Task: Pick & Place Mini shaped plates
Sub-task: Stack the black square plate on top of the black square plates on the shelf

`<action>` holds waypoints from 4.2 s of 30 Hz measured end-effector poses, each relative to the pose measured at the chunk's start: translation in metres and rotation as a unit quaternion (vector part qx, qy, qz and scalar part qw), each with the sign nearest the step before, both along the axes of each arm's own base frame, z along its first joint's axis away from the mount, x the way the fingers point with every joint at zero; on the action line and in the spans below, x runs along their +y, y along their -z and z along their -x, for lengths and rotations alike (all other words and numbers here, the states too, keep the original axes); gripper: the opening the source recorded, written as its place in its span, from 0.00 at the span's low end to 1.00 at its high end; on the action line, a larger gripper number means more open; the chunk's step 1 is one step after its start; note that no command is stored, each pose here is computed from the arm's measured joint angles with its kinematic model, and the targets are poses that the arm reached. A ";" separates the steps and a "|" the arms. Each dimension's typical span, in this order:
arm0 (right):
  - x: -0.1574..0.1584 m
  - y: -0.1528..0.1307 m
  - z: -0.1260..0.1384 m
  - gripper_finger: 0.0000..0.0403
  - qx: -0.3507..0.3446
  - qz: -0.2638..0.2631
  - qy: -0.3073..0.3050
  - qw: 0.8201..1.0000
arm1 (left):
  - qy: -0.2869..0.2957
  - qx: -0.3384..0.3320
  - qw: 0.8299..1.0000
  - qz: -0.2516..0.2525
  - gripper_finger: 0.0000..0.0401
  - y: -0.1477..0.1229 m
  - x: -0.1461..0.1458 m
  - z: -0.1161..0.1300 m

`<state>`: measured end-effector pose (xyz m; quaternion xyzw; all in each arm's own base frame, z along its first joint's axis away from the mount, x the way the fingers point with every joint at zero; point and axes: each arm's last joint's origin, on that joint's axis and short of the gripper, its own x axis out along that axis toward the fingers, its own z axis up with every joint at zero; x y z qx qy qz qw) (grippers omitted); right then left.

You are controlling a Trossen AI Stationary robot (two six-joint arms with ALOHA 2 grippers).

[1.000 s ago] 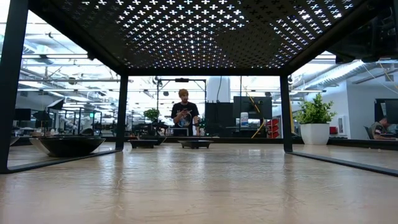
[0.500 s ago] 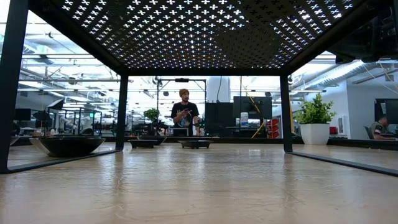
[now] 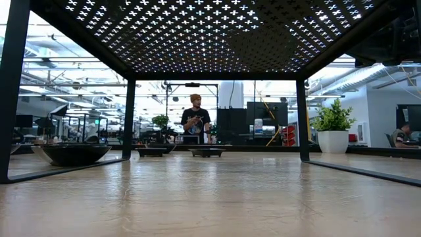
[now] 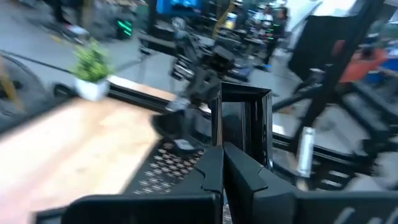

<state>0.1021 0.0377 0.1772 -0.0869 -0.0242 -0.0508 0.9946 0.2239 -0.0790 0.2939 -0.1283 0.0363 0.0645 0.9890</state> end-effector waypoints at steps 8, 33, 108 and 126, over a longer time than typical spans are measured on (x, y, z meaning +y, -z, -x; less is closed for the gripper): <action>0.000 0.000 0.000 0.03 0.000 0.000 0.000 1.000 | -0.086 0.023 0.988 -0.125 0.01 0.002 0.001 0.000; -0.016 -0.045 -0.001 0.10 -0.232 -0.128 0.062 0.962 | -0.223 -0.023 0.901 -0.370 0.01 -0.024 0.100 -0.024; -0.047 -0.103 -0.169 0.00 -0.157 -0.040 0.051 0.985 | -0.275 0.124 0.854 -0.423 0.61 -0.035 0.032 -0.086; 0.058 -0.161 -0.182 0.00 0.312 -0.204 -0.198 0.907 | -0.362 0.170 0.856 -0.327 0.60 -0.008 -0.030 -0.053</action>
